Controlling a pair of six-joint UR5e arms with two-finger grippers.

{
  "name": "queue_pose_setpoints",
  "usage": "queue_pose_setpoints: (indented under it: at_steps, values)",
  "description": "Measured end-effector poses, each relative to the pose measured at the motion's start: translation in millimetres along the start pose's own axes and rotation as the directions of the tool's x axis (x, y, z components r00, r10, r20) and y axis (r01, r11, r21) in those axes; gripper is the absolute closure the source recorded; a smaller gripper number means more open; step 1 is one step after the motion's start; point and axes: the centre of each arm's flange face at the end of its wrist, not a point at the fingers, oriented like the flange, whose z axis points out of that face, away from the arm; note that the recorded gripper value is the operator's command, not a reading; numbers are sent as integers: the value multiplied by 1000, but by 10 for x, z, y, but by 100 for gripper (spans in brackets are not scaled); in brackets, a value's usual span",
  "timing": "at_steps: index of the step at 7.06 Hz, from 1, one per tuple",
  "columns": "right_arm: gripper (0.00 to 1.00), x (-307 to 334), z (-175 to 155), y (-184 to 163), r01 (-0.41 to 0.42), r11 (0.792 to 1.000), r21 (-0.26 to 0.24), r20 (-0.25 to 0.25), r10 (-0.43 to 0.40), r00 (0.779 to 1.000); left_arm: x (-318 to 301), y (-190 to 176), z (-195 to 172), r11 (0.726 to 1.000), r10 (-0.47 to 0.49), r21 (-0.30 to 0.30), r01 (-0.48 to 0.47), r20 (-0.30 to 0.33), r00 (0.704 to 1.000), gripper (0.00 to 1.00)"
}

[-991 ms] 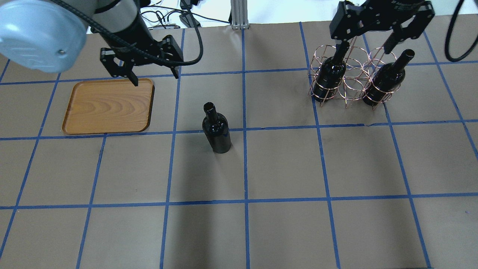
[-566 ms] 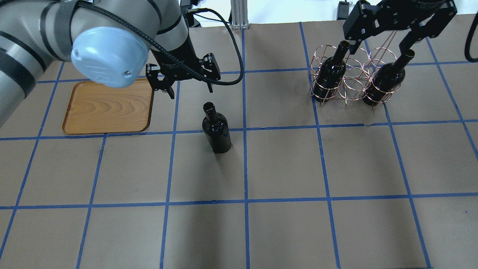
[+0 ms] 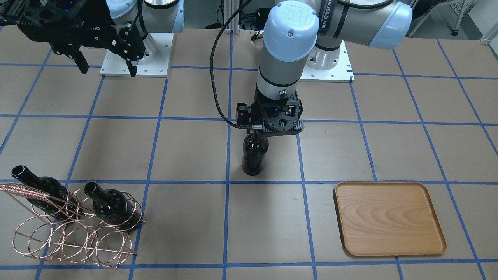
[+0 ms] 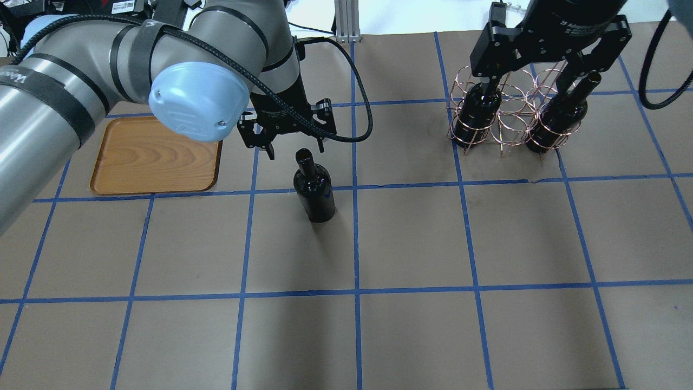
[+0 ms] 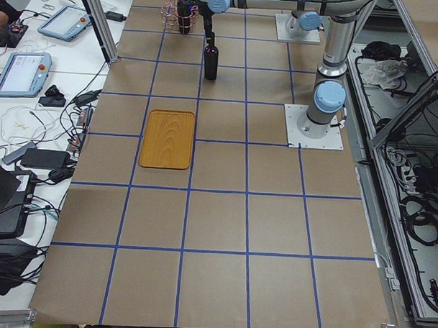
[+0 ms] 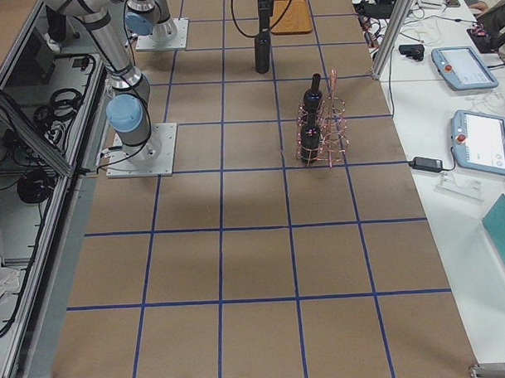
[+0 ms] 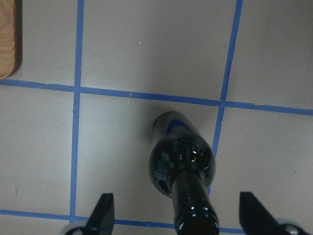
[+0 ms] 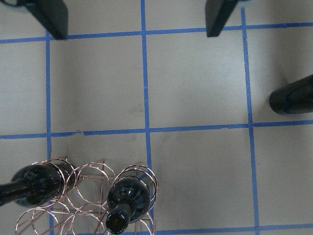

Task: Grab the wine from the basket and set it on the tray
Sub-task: 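Grasp the standing bottle's neck with the left gripper while the right withdraws, then lift the bottle with the left gripper and lower it onto the wooden tray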

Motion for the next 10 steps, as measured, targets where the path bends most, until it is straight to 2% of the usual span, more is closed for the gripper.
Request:
queue_pose_setpoints:
  at_steps: [3, 5, 7, 10]
  values:
    - [0, -15, 224, 27, -16, 1000, -27, 2, 16, 1000, 24, 12, 30, 1000, 7, -9, -7, -6, 1000, 69]
    - [0, -10, 215, 7, -17, 1000, 3, 1, 17, 1000, 25, 20, 32, 1000, 8, -12, -8, -9, 1000, 96]
    - [0, -5, 229, -8, -11, 1000, 5, -1, 11, 1000, 0, 15, -9, 1000, 11, -4, -11, -11, 1000, 100]
    - [0, -12, 250, -17, -12, 1000, -2, 7, 12, 1000, -531, -333, -485, 997, 30, 77, -27, -39, 999, 100]
